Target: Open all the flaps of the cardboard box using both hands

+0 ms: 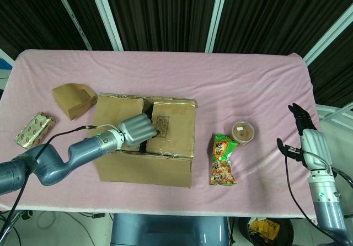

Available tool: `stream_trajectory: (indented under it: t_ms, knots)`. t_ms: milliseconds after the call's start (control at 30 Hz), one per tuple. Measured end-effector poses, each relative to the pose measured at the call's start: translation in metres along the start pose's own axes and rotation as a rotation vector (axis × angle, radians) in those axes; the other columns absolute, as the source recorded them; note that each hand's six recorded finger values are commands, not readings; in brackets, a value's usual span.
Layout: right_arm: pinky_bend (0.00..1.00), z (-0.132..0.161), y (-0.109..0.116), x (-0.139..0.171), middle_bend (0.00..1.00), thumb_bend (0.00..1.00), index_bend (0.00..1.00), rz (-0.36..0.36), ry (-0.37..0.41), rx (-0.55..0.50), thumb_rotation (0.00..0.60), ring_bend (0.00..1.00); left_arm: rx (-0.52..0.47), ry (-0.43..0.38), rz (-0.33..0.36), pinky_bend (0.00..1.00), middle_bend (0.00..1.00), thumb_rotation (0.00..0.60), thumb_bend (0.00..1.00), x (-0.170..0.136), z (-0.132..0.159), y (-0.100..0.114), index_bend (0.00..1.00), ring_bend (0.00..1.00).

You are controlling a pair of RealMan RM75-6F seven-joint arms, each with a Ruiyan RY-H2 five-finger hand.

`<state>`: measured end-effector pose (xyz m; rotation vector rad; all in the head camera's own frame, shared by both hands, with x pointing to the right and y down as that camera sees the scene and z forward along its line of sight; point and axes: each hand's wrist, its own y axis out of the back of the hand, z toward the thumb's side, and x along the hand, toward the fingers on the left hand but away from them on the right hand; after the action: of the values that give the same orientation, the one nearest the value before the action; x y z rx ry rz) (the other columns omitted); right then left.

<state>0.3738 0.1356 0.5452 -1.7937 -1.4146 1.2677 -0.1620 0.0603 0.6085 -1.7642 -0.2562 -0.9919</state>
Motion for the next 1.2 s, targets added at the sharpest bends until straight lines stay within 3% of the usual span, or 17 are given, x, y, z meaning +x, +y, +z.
stream_trajectory:
  t_ms: [200, 500, 933, 1200]
  knots:
    - [0.25, 0.001, -0.001, 0.0, 0.02, 0.47, 0.0, 0.005, 0.005, 0.0, 0.6, 0.03, 0.01, 0.011, -0.017, 0.49, 0.62, 0.6, 0.95, -0.008, -0.004, -0.001, 0.44, 0.46]
    - [0.25, 0.004, -0.001, 0.0, 0.02, 0.47, 0.0, -0.001, 0.014, -0.005, 0.6, 0.03, 0.024, 0.05, 0.022, 0.49, 0.63, 0.6, 0.95, -0.026, -0.016, 0.017, 0.45, 0.47]
    - [0.25, 0.004, -0.004, 0.0, 0.02, 0.48, 0.0, -0.002, 0.027, 0.026, 0.6, 0.03, 0.033, 0.15, 0.113, 0.49, 0.63, 0.6, 0.95, -0.09, -0.035, 0.045, 0.45, 0.47]
    - [0.25, 0.004, -0.005, 0.001, 0.02, 0.48, 0.0, -0.001, 0.028, 0.028, 0.6, 0.03, 0.032, 0.227, 0.12, 0.49, 0.63, 0.6, 0.95, -0.136, -0.045, 0.039, 0.45, 0.47]
